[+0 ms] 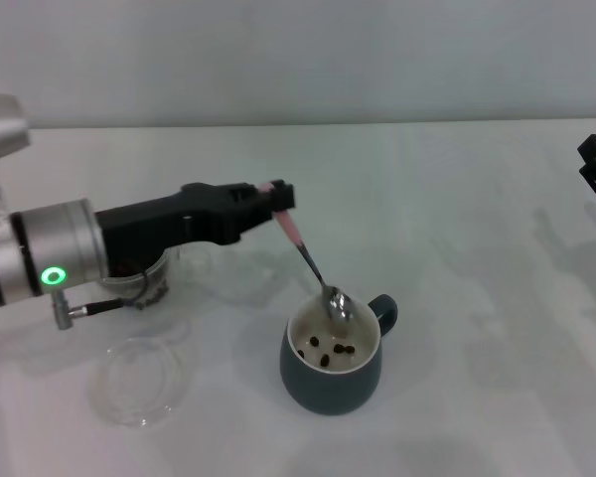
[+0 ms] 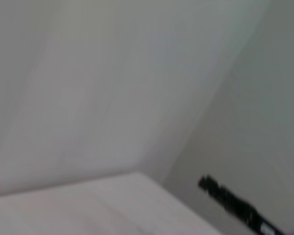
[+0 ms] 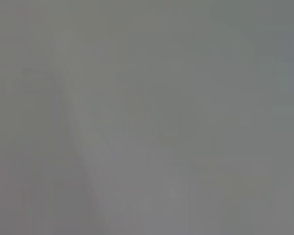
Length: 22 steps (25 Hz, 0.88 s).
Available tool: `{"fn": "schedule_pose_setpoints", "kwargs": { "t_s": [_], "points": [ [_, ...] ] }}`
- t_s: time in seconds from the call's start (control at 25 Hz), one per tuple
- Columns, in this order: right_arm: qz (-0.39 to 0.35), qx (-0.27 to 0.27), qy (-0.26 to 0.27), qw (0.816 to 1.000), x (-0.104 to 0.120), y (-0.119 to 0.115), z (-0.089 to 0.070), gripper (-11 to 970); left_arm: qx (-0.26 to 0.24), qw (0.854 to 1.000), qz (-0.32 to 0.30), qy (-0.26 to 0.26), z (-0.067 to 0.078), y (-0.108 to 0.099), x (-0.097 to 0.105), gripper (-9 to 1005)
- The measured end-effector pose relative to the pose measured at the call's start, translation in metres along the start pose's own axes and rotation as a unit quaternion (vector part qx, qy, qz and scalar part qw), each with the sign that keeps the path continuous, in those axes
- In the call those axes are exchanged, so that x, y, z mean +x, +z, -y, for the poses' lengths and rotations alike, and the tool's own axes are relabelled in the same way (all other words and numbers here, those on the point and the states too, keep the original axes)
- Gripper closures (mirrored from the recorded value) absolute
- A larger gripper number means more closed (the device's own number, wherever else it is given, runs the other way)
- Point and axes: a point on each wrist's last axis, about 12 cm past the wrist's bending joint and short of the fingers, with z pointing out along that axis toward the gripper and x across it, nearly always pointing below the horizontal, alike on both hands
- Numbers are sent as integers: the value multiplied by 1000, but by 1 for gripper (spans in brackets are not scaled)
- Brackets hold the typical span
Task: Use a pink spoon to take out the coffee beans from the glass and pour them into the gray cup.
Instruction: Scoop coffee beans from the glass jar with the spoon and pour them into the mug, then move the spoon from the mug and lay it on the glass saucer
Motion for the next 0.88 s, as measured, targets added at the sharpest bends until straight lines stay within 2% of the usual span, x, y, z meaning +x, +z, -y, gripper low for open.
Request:
{"fn": "schedule_pose_setpoints", "kwargs": {
  "t_s": [0.28,0.6,0.64,0.68,0.72,0.76,0.8,0.84,0.88],
  "points": [
    [1,-2,5,1000,0,0,-1,114,-17,998,48,-45,-3,-22,6,857],
    [5,-11,6,1000,0,1,-5,114,8,992,102,-78,4,-48,11,857],
    [6,-11,7,1000,0,1,-5,114,5,987,131,-89,4,-63,15,857],
    [6,-12,7,1000,-1,1,-5,114,2,986,139,-92,4,-67,16,856],
    [7,-12,7,1000,-1,2,-5,114,-9,979,176,-104,5,-87,23,855],
    [8,-13,7,1000,-1,2,-5,114,-9,979,176,-104,5,-87,23,855],
    [9,-14,8,1000,-1,2,-6,114,-26,968,222,-114,8,-111,33,854],
    [9,-14,8,1000,-1,2,-6,114,-26,968,222,-114,8,-111,33,853],
    [9,-14,8,1000,-1,2,-6,114,-43,960,249,-121,11,-128,41,853]
  ]
}}
